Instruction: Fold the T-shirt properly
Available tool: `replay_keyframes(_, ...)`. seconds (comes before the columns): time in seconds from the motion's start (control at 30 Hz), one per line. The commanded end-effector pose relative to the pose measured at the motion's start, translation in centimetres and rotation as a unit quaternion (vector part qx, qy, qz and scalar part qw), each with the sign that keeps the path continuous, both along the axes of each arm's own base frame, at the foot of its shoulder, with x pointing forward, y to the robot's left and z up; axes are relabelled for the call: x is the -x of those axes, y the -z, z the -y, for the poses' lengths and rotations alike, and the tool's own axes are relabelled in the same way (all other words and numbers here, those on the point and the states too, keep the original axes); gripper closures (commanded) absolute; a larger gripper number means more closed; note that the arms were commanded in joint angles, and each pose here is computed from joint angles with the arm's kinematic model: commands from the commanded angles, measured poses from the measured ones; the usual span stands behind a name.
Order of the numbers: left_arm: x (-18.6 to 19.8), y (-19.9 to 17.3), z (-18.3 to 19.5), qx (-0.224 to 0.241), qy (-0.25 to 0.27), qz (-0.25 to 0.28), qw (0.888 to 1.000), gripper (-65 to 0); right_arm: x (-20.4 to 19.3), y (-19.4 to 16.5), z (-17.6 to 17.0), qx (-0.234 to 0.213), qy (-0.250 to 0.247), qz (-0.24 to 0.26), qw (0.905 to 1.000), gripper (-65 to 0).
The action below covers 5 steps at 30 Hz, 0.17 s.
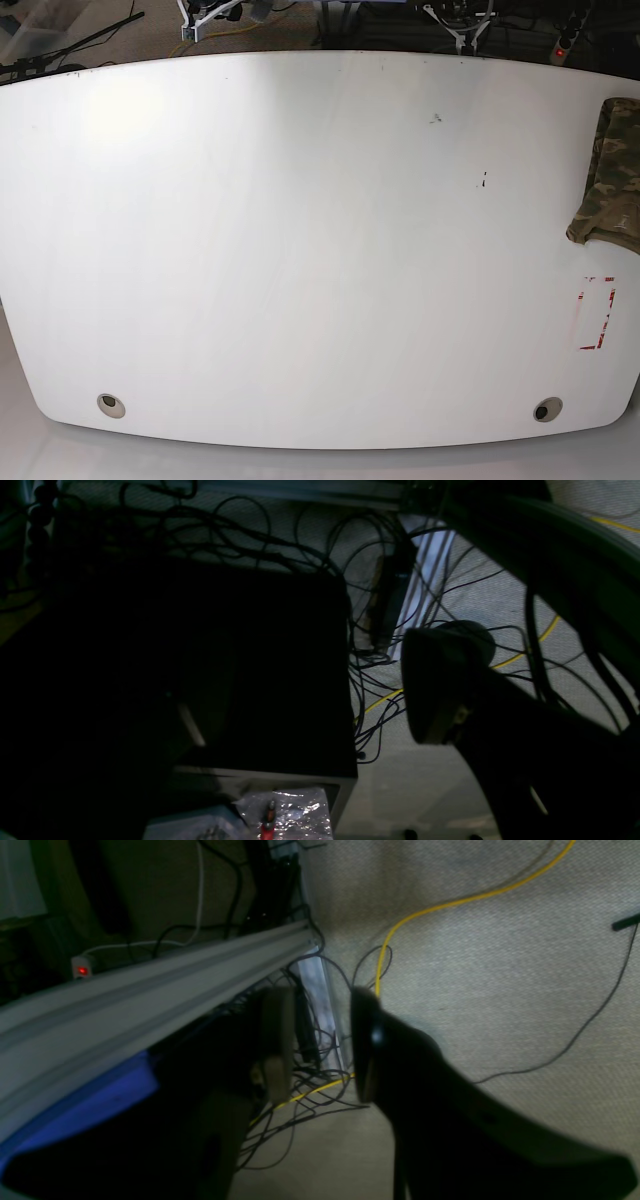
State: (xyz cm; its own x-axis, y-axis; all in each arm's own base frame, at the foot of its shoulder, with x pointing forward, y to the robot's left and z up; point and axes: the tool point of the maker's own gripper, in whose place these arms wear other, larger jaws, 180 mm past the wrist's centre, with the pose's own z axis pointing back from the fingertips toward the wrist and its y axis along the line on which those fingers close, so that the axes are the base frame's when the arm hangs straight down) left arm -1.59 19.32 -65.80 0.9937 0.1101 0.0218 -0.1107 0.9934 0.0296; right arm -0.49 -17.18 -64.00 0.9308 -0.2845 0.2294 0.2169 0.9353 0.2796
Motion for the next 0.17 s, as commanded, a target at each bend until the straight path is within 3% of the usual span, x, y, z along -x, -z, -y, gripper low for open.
replay_keyframes(0.0,0.77,-0.02,-0.07,0.000,0.002,-0.009,1.000,-47.9,0.32,-0.09,0.45,0.001,0.002,0.000,1.0000,-17.8)
replay_keyframes(0.13,0.49,-0.04,-0.07,-0.001,0.002,-0.003,1.000,-47.9,0.42,-0.08,0.35,0.001,0.002,-0.001,1.0000,-17.8)
